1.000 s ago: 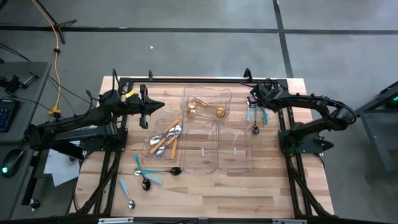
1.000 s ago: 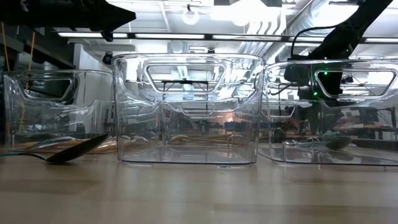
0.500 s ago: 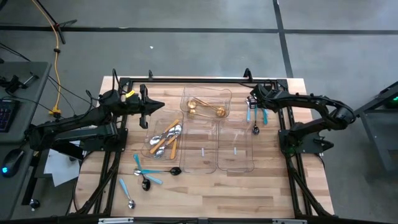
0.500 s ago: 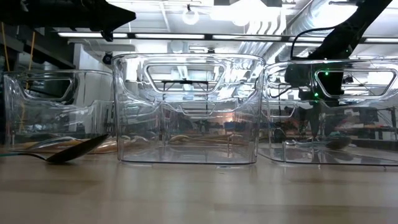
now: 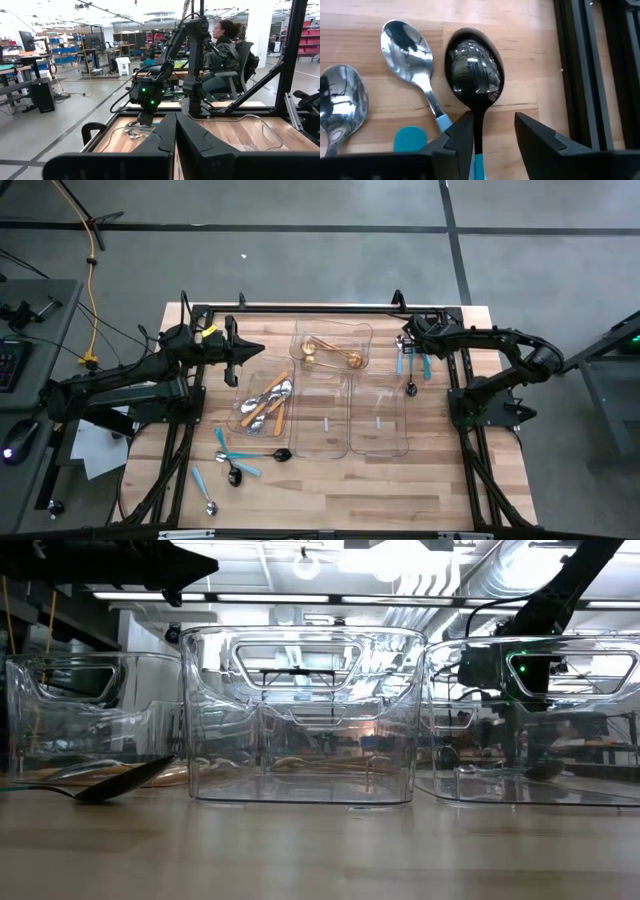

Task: Sort silverware by color (type)
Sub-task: Put the blue spoon into the right transparent bin

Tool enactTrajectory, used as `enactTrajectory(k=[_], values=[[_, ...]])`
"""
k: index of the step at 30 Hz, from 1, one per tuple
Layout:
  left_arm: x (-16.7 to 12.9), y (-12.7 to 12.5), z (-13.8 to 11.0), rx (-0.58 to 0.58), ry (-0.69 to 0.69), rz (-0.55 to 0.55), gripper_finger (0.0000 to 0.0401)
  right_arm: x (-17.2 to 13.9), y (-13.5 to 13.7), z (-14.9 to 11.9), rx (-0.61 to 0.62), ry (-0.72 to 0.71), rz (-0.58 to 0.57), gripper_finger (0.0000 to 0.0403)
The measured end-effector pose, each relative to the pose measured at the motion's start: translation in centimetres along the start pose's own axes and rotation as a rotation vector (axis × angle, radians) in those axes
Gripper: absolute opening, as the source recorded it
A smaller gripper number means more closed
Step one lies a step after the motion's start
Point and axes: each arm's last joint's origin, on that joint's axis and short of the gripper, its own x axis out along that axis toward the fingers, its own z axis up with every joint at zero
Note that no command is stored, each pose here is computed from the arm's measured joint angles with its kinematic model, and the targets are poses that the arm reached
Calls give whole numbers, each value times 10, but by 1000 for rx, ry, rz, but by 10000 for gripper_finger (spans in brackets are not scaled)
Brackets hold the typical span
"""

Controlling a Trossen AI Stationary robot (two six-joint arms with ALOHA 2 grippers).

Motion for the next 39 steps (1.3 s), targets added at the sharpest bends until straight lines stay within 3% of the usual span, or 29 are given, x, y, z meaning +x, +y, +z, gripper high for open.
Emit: enactTrajectory(k=[10, 21, 32, 39], values=[[0, 0, 0, 0, 0, 0, 1, 0, -1, 1, -23, -20, -21, 7], [0, 0, 0, 0, 0, 0, 1, -5, 3, 5, -60, -55, -14, 3], [0, 0, 0, 0, 0, 0, 1, -57, 6, 6, -73, -316, 33, 0], [0, 0, 0, -1, 3, 0, 1, -67, 1, 2, -51, -310, 70, 0]])
